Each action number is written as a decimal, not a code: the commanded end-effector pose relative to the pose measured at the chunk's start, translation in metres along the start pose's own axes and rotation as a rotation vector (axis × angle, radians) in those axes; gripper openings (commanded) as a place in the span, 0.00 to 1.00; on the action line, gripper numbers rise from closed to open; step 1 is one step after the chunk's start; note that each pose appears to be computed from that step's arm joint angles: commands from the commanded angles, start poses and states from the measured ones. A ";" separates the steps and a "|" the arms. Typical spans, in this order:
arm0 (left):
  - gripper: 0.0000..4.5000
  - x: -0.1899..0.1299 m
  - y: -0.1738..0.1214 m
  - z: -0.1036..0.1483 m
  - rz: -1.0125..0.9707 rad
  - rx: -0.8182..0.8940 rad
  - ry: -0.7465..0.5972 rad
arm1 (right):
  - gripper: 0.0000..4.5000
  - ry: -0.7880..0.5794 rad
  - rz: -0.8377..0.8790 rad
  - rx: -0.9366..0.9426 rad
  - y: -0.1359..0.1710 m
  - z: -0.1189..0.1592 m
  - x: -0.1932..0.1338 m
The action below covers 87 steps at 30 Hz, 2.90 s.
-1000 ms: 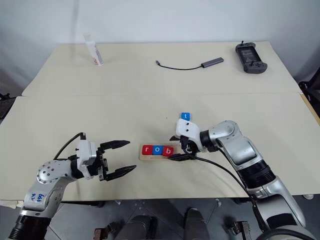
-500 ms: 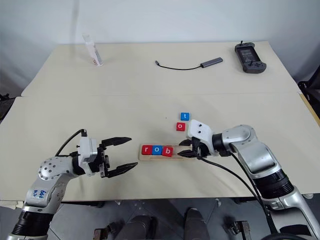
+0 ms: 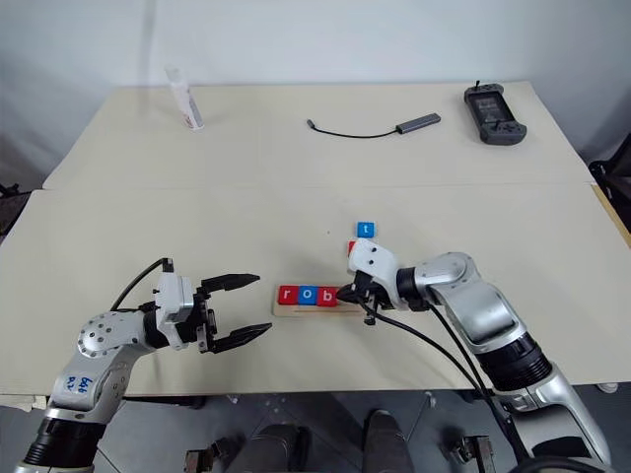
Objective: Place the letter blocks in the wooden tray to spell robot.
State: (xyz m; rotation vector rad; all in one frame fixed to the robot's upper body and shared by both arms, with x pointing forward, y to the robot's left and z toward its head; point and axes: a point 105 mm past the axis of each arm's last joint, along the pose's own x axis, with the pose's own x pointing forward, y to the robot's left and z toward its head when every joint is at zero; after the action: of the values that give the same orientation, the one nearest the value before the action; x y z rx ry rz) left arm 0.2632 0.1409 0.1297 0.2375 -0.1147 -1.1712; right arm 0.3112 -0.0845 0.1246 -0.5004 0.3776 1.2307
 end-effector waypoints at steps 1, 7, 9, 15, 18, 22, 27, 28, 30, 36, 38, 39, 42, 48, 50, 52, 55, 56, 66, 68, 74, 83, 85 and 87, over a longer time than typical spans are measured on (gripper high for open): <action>1.00 -0.002 0.000 0.007 0.004 0.035 -0.008 | 0.00 -0.016 -0.013 -0.037 -0.004 0.010 -0.002; 1.00 0.000 0.001 0.007 -0.001 0.034 -0.010 | 0.00 -0.036 -0.030 -0.058 -0.004 0.010 -0.017; 1.00 0.000 0.002 0.007 -0.003 0.034 -0.010 | 0.00 -0.058 -0.028 -0.063 -0.002 0.012 -0.022; 1.00 0.003 0.003 0.006 -0.014 0.032 -0.012 | 0.00 -0.097 0.054 -0.047 0.017 0.017 -0.020; 1.00 0.004 0.002 0.006 -0.020 0.031 -0.015 | 0.00 -0.094 0.062 -0.039 0.019 0.017 -0.012; 1.00 0.003 0.001 0.006 -0.023 0.030 -0.012 | 0.00 -0.077 0.033 -0.020 0.012 0.012 0.000; 1.00 0.002 0.001 0.007 -0.016 0.031 -0.009 | 0.00 -0.068 0.018 -0.007 0.011 0.008 0.010; 1.00 0.001 0.001 0.007 -0.015 0.031 -0.008 | 0.00 -0.067 0.019 -0.005 0.012 0.007 0.011; 1.00 0.000 0.001 0.007 -0.014 0.032 -0.007 | 0.00 -0.065 0.020 -0.007 0.012 0.006 0.011; 1.00 0.001 0.003 0.008 -0.015 0.035 -0.006 | 0.00 -0.140 0.038 -0.038 0.016 0.019 0.004; 1.00 0.002 0.003 0.008 -0.018 0.036 -0.008 | 0.00 -0.158 0.055 -0.047 0.019 0.023 0.001; 1.00 0.002 0.003 0.008 -0.020 0.036 -0.009 | 0.00 -0.156 0.072 -0.046 0.022 0.022 0.001; 1.00 0.002 0.003 0.008 -0.022 0.036 -0.011 | 0.00 -0.141 0.114 -0.039 0.030 0.020 0.002; 1.00 0.003 0.003 0.009 -0.023 0.038 -0.011 | 0.00 -0.099 0.067 -0.012 0.022 0.010 0.012; 1.00 0.002 0.003 0.009 -0.022 0.038 -0.010 | 0.00 -0.090 0.045 0.001 0.017 0.008 0.015; 1.00 0.002 0.004 0.009 -0.019 0.038 -0.010 | 0.00 -0.081 0.039 0.007 0.015 0.005 0.015; 1.00 0.002 0.003 0.009 -0.016 0.038 -0.010 | 0.00 -0.069 0.035 0.010 0.013 0.001 0.016; 1.00 0.002 0.003 0.009 -0.015 0.038 -0.011 | 0.00 -0.069 0.035 0.010 0.013 0.001 0.016; 1.00 -0.001 0.005 0.009 -0.012 0.035 -0.009 | 0.00 -0.277 -0.005 0.005 0.019 0.022 -0.028; 1.00 -0.003 0.005 0.008 -0.012 0.033 -0.004 | 0.09 -0.331 -0.118 -0.018 0.008 0.020 -0.046; 1.00 -0.012 0.011 0.002 0.005 0.014 0.016 | 0.52 -0.323 -0.444 0.023 -0.003 -0.030 -0.111; 1.00 -0.016 0.024 -0.003 0.030 0.000 0.023 | 0.99 -0.325 -0.819 0.102 0.006 -0.097 -0.186; 1.00 -0.015 0.026 -0.002 0.026 0.005 0.022 | 0.99 -0.330 -0.827 0.105 0.005 -0.099 -0.186; 1.00 -0.015 0.028 -0.001 0.023 0.008 0.021 | 0.99 -0.339 -0.822 0.104 0.003 -0.098 -0.183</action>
State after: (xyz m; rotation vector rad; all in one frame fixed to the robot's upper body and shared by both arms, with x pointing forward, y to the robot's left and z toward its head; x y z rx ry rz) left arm 0.2821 0.1611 0.1285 0.2339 -0.0723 -1.1536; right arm 0.2522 -0.2868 0.1299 -0.2842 -0.0114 0.4725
